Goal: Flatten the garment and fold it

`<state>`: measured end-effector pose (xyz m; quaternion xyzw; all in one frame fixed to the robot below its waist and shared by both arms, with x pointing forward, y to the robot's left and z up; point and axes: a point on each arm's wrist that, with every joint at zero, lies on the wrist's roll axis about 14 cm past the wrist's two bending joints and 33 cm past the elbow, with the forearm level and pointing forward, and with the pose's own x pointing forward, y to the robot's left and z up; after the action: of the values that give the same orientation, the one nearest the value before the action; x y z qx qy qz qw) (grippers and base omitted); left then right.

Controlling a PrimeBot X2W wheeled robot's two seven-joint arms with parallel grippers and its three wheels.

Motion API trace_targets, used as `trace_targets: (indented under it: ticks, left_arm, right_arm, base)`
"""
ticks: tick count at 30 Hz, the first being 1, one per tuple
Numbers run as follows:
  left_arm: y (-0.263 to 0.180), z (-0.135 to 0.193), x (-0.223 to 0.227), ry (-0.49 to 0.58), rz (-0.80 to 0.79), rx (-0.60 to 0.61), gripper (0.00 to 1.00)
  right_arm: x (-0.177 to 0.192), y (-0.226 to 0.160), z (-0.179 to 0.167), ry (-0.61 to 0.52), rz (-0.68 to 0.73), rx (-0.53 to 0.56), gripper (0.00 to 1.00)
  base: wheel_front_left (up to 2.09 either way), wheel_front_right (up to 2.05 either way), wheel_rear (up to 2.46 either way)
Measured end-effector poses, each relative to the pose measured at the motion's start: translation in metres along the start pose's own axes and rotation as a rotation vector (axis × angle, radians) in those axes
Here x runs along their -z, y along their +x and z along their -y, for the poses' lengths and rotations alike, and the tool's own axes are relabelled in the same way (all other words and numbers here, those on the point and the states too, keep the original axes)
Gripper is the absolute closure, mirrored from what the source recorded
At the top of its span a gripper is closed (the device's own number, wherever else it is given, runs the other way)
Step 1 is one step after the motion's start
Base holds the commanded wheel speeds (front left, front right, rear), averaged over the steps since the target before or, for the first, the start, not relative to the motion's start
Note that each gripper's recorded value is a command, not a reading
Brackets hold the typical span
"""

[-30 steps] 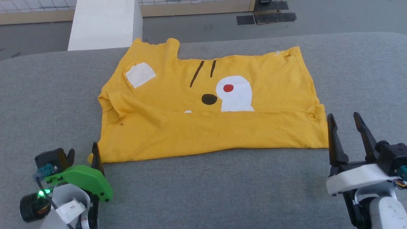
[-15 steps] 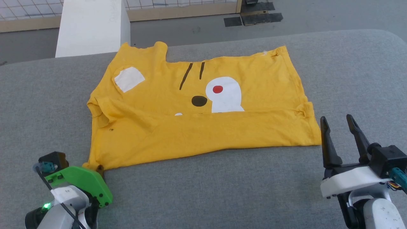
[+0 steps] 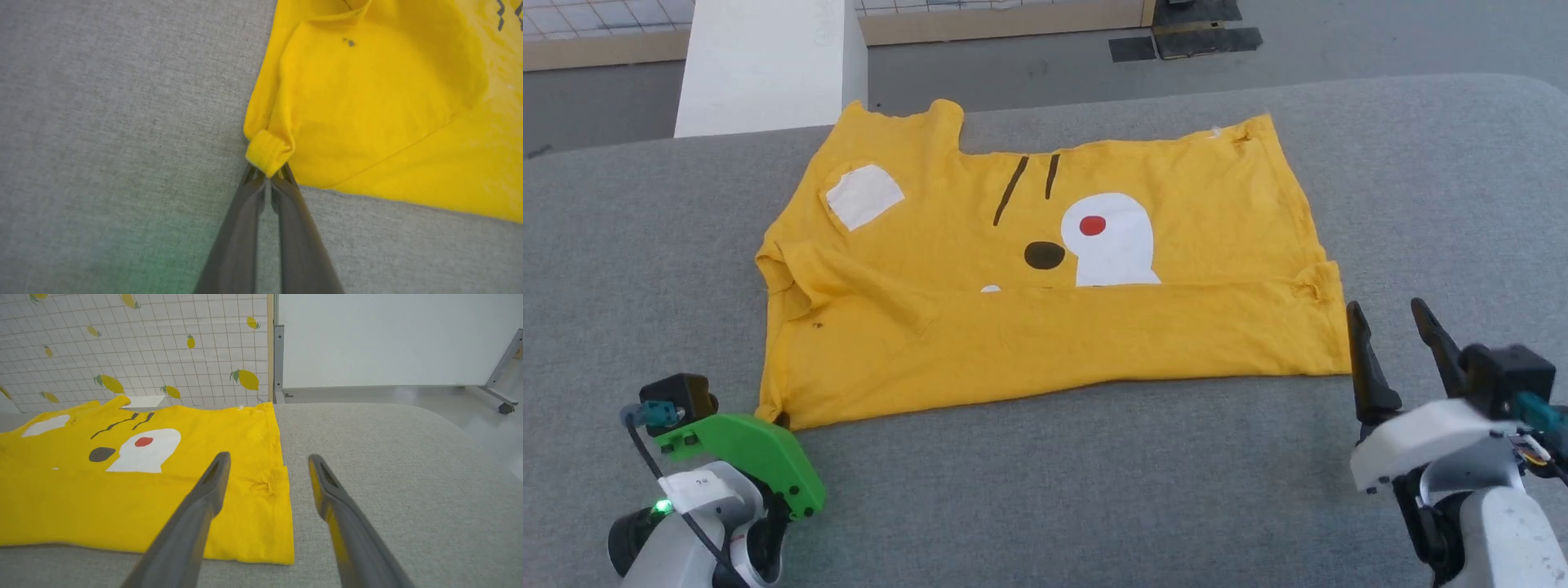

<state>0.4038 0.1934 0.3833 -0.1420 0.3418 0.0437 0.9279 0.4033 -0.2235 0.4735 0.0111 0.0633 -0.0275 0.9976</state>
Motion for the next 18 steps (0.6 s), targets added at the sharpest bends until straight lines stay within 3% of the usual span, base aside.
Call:
trace_targets:
  ticks: [8, 13, 14, 16, 17, 18]
  left_arm:
    - [-0.001, -0.001, 0.001, -0.006, 0.015, 0.011, 1.0]
    - [0.0, -0.001, 0.001, -0.005, 0.025, 0.018, 1.0]
    - [0.0, -0.002, 0.001, -0.006, 0.026, 0.018, 1.0]
    - [0.0, -0.002, 0.001, -0.007, 0.03, 0.019, 1.0]
    - [0.001, -0.002, 0.0, -0.007, 0.034, 0.021, 1.0]
    - [0.001, -0.002, 0.0, -0.007, 0.04, 0.02, 1.0]
  right_arm:
    - [0.075, 0.008, 0.008, 0.107, -0.471, 0.035, 0.0]
    - [0.097, 0.004, 0.002, 0.077, -0.681, 0.017, 0.0]
    - [0.098, 0.004, 0.001, 0.071, -0.709, 0.015, 0.47]
    - [0.097, 0.004, 0.002, 0.059, -0.741, 0.016, 0.88]
    - [0.096, 0.004, 0.002, 0.056, -0.751, 0.015, 1.0]
    - [0.094, 0.005, 0.002, 0.05, -0.748, 0.016, 1.0]
  base:
    - [0.0, 0.0, 0.0]
    - [0.0, 0.0, 0.0]
    - [0.0, 0.0, 0.0]
    - [0.0, 0.0, 0.0]
    - [0.0, 0.0, 0.0]
    - [0.0, 0.0, 0.0]
